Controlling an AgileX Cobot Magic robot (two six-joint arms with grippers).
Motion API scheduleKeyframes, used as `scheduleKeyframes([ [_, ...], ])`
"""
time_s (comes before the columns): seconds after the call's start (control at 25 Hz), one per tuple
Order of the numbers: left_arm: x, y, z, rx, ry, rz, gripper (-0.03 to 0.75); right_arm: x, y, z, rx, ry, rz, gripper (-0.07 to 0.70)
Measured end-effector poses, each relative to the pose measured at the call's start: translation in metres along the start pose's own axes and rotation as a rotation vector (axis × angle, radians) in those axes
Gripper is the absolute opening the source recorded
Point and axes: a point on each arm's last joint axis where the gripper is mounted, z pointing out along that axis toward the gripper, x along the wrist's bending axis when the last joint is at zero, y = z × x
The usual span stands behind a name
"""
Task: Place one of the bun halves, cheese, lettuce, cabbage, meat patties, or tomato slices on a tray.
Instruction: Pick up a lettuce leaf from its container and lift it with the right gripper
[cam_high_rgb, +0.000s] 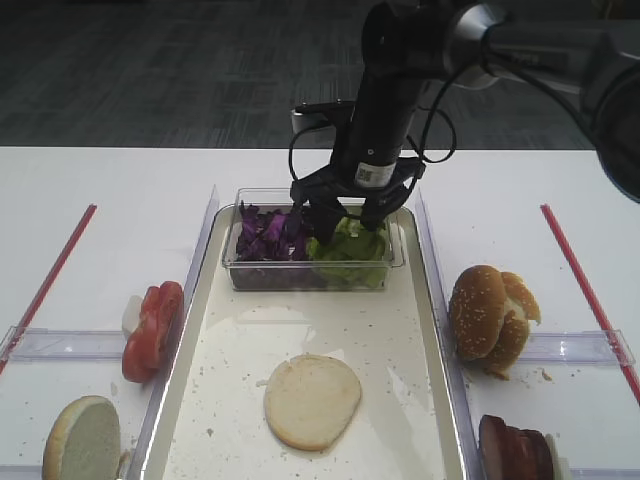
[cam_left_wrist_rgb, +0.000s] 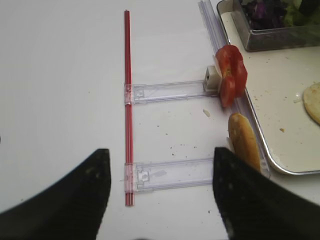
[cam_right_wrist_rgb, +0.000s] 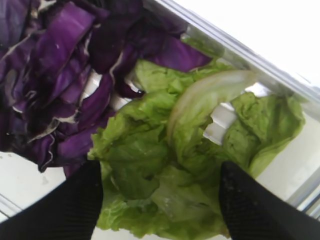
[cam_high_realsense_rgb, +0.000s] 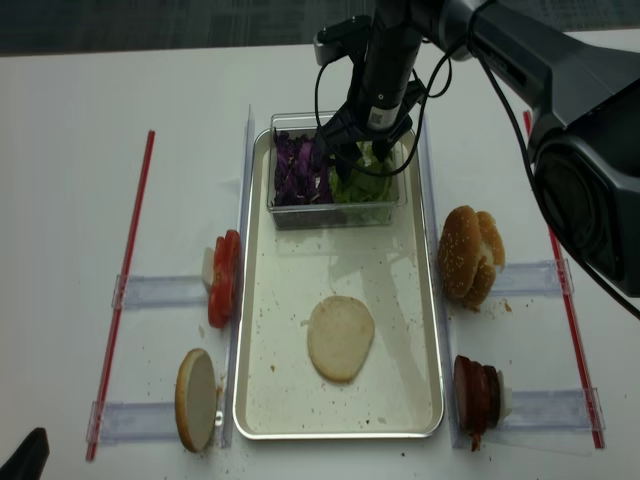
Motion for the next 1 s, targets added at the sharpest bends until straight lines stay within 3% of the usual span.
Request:
scheduleKeyframes([
  [0.44,0.000,0.000,0.000,0.000,0.000,0.000,0.412,-0.003,0.000,0.012,0.017,0.001,0.008,0.504],
  [1.0,0.000,0.000,0.000,0.000,0.000,0.000,0.410,-0.004,0.000,0.021,0.026,0.005,0.012,0.414],
])
